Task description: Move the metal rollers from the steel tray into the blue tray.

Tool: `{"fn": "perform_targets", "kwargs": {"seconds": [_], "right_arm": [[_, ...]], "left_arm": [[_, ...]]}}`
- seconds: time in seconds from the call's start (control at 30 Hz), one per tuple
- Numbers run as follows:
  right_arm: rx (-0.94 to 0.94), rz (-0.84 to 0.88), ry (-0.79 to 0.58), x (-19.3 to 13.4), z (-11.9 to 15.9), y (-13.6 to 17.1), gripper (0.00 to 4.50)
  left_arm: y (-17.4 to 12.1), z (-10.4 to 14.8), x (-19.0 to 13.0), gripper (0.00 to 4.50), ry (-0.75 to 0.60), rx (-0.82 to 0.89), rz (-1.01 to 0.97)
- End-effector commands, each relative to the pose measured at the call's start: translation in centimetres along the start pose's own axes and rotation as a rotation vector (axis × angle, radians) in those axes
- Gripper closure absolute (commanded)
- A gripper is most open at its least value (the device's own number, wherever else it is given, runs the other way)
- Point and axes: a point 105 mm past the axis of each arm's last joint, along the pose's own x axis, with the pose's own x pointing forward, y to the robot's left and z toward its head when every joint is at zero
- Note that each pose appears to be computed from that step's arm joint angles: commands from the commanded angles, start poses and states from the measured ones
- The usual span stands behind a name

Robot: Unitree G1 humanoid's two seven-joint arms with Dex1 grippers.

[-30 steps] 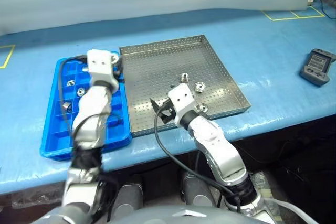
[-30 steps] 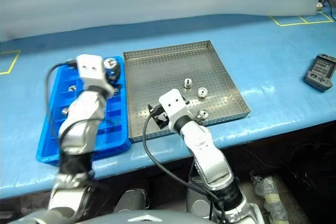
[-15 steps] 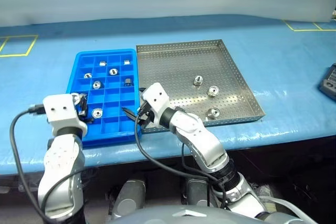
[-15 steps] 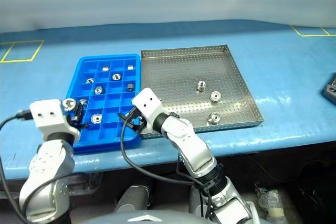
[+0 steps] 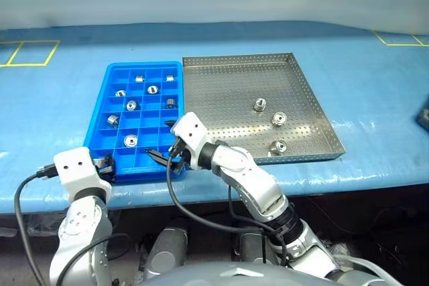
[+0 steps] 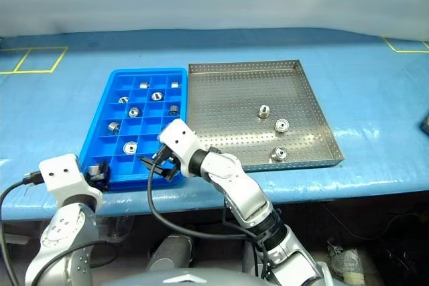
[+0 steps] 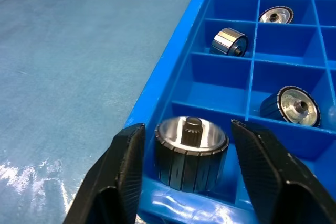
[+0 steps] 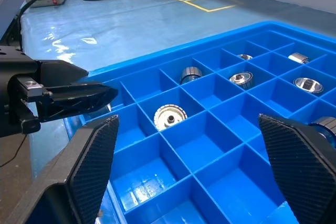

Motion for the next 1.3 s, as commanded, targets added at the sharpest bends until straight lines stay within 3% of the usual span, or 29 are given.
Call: {"fn": "perform_targets", "kwargs": {"seconds": [0.03,0.13,0.4,0.63,0.87,1.3], "right_arm": [[-0.024,-0.068,-0.068,-0.7,1.8,-0.8,0.0],[-0.02,-0.193,-0.063,-1.5,1.7,-2.5,0.0],[0.03,-0.766,-0.055,-5.4,1.7,-11.5,0.0],[0.104,-1.037,-0.021,-6.6,1.1,-16.1,0.0],[0.142,-1.122,0.084,-6.2,-1.0,-18.1,0.0],[0.208,-1.116,0.129,-6.8,-3.1,-17.7,0.0]], "left_arm": [[-1.5,2.8,0.4,0.09,-0.112,-0.012,-0.079],[-3.2,4.1,0.9,0.02,-0.177,0.011,-0.167],[-12.0,5.8,-0.5,0.02,-0.383,0.131,-0.619],[-16.0,4.1,-3.0,0.02,-0.362,0.156,-0.901],[-17.4,2.5,-4.3,0.02,-0.312,0.172,-0.988],[-18.0,0.9,-5.0,0.02,-0.236,0.163,-1.002]]}}
